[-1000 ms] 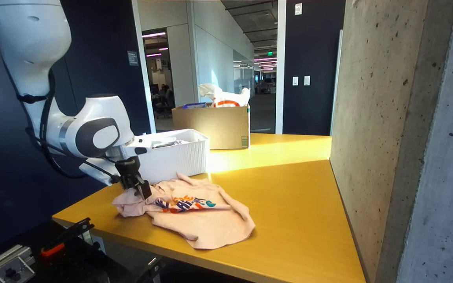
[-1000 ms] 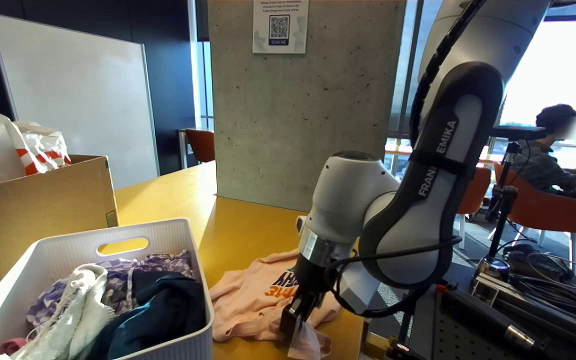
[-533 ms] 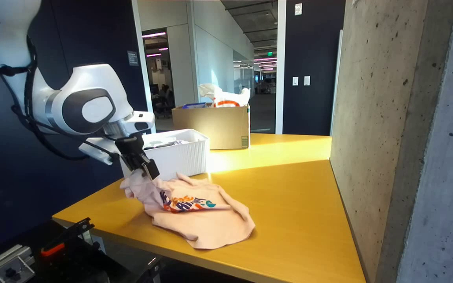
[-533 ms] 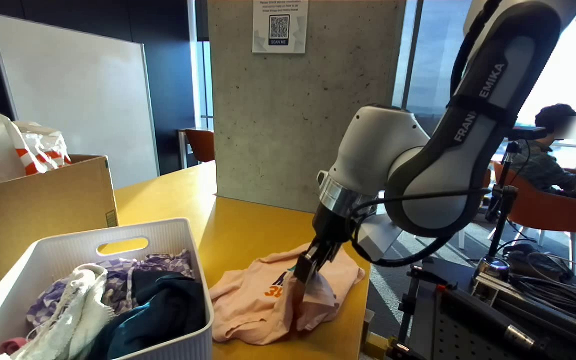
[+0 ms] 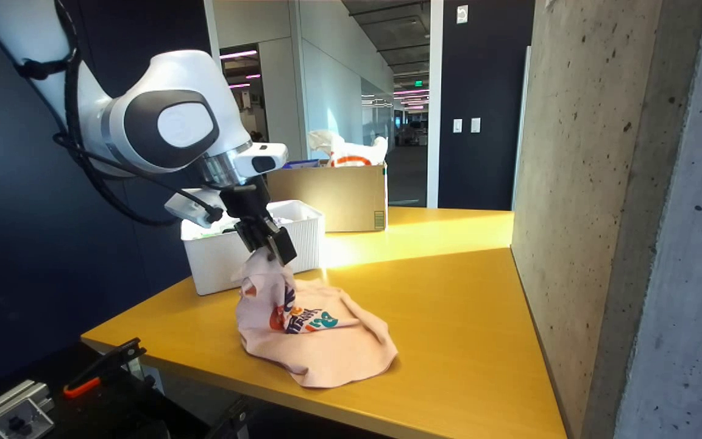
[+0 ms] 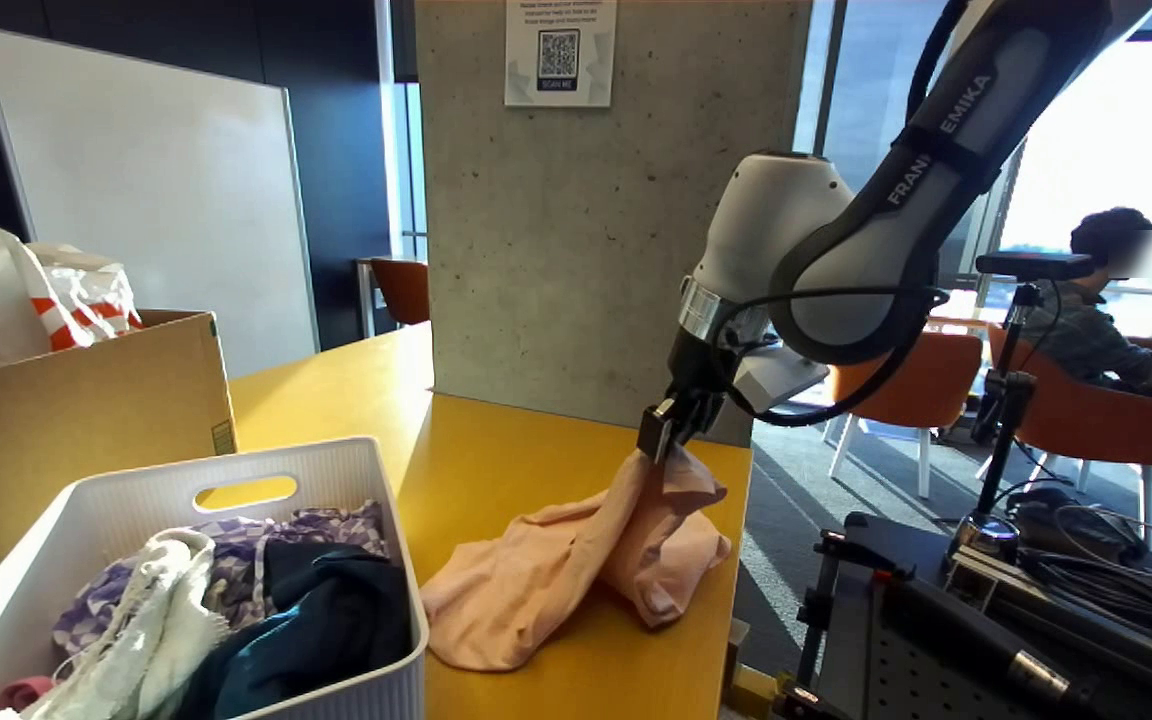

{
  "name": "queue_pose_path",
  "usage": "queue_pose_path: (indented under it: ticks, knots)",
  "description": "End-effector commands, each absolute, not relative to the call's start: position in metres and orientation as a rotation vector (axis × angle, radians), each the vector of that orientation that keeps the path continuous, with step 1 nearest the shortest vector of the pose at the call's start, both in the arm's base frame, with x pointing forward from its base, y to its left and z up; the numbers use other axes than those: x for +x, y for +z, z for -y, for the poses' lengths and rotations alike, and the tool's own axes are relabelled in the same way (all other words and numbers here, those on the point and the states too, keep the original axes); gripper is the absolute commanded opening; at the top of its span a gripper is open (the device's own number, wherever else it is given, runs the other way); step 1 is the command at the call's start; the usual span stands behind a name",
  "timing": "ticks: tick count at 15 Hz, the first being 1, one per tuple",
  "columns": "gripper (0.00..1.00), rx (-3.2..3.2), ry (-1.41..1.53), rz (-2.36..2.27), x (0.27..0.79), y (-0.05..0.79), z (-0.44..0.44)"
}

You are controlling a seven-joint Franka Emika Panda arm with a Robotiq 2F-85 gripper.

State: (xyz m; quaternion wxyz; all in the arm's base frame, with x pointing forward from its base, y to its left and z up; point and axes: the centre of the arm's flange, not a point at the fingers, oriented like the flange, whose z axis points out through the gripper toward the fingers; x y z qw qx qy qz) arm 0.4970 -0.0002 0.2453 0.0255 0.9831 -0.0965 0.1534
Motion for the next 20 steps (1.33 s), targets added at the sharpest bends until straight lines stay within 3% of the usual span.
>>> queue_pose_path:
  ticks: [1, 14, 15, 17, 20]
  knots:
    - [0.00, 2.995, 0.423, 0.407, 0.502, 0.255, 0.033]
    - [0.00, 3.028, 0.184, 0.636, 0.517, 0.151, 0.065]
    - [0.25, 3.023, 0.169, 0.634, 0.517, 0.149, 0.062]
    - [0.33, 3.019, 0.150, 0.627, 0.515, 0.153, 0.057]
    - [0.54, 3.008, 0.143, 0.607, 0.508, 0.180, 0.047]
